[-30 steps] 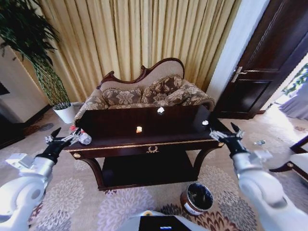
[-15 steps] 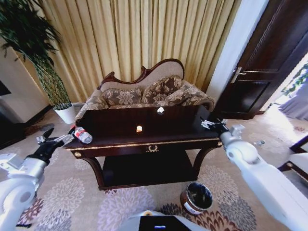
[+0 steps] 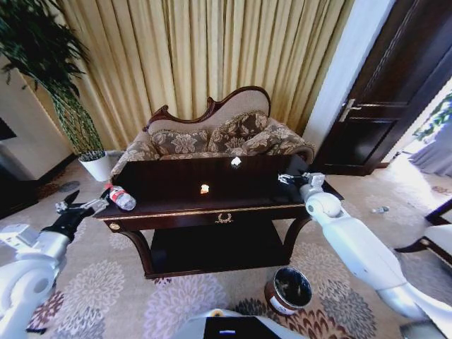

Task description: Move to the front of the table and place the trash on the table into the trash bin.

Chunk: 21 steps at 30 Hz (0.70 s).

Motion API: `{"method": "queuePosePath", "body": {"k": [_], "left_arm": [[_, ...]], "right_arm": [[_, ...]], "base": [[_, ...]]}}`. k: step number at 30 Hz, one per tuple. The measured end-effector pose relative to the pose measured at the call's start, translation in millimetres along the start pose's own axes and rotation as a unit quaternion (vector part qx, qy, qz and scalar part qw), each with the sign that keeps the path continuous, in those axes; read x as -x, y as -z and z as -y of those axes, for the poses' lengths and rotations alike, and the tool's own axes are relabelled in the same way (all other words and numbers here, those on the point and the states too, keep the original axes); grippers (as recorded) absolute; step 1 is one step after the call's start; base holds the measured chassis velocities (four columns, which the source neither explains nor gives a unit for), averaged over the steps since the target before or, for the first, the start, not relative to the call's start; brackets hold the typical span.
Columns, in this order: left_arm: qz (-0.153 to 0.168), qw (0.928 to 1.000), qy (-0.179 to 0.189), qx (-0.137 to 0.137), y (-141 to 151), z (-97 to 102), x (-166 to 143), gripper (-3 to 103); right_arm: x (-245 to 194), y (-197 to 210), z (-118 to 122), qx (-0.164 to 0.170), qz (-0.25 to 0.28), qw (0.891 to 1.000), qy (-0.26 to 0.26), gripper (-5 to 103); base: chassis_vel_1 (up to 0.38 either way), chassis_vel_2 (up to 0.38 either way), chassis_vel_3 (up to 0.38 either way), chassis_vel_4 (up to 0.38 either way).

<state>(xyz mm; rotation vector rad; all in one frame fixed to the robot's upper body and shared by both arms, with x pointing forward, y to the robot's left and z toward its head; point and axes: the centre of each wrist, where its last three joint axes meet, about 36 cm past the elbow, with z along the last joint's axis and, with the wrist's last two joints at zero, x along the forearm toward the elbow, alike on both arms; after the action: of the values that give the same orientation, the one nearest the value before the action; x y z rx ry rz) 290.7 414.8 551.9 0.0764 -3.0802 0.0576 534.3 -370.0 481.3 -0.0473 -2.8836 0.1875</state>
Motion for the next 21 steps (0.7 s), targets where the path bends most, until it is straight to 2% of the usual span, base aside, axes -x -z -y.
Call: {"method": "queuePosePath", "body": {"k": [8,21], "left_arm": [[-0.006,1.0000,-0.001,-0.001,-5,-1.9,4,100],[-0.001,1.0000,-0.004,-0.004,-10,0.7,4,100]], "right_arm": [[3,-6,8,-0.007,-0.017,0.999,-0.027,100],[7,-16,29,0.004,-0.038,0.997,-0.065,100]], "base": [[0.000,0.000,0.000,0.000],[0.000,0.000,0.000,0.000]]}}
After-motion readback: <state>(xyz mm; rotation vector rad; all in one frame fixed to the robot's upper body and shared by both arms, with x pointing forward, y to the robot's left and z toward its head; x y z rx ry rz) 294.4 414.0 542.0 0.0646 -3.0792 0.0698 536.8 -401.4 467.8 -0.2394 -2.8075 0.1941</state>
